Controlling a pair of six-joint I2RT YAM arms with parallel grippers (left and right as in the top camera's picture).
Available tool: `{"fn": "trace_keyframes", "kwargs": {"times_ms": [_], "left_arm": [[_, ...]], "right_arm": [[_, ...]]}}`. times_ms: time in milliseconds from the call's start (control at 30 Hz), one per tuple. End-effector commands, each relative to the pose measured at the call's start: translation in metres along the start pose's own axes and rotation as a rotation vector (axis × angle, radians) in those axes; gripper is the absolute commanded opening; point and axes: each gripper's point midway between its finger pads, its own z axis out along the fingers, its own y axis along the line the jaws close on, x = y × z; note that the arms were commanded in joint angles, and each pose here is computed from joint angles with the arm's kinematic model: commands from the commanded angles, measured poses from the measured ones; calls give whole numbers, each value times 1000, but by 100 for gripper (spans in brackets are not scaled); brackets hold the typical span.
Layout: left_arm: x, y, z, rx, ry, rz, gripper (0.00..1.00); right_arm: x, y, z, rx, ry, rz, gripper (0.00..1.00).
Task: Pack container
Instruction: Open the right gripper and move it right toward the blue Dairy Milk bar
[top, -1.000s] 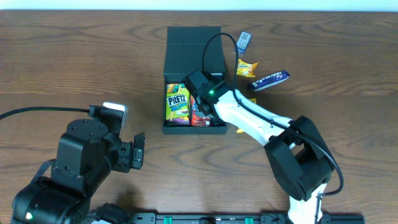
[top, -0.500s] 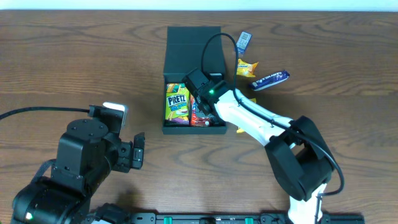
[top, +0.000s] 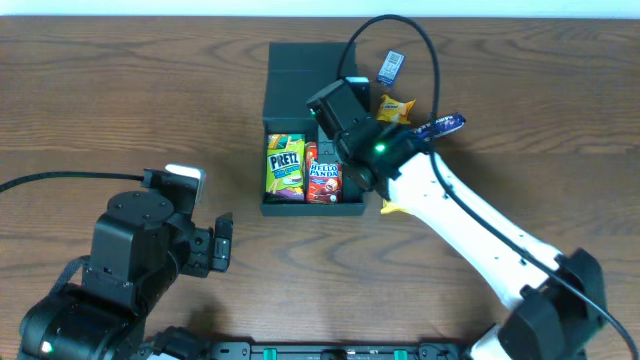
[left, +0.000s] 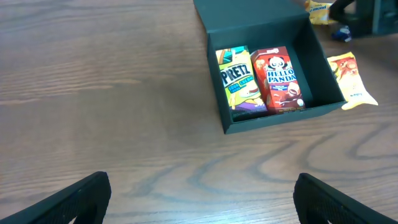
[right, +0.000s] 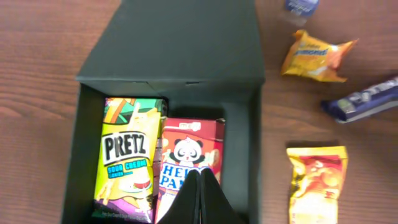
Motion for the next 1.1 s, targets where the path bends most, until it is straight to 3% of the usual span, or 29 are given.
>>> {"fn": "trace_keyframes", "kwargs": {"times_ms": [0,333,600,800,900,1000,1067], "left_arm": [[1,2,1,-11,5,-5,95],[1,2,1,-11,4,-5,95],[1,2,1,-11,4,-5,95],[1,2,1,-11,5,-5,95],[1,2,1,-11,4,-5,95],[1,2,1,-11,5,-5,95],[1,2,1,-11,4,-5,95]], "right_arm": [[-17,-12,-19,39,-63,-3,1],[-33,-80,-50,122,-73,68,1],[-17,-164,-33,244,9,273,1],[-8,-200,-24,295,26,427,2],[-10,-208,-16,301,13,509,43],[-14,-201,-3,251,20,540,70],[-15,-196,8,230,25,575,80]]}}
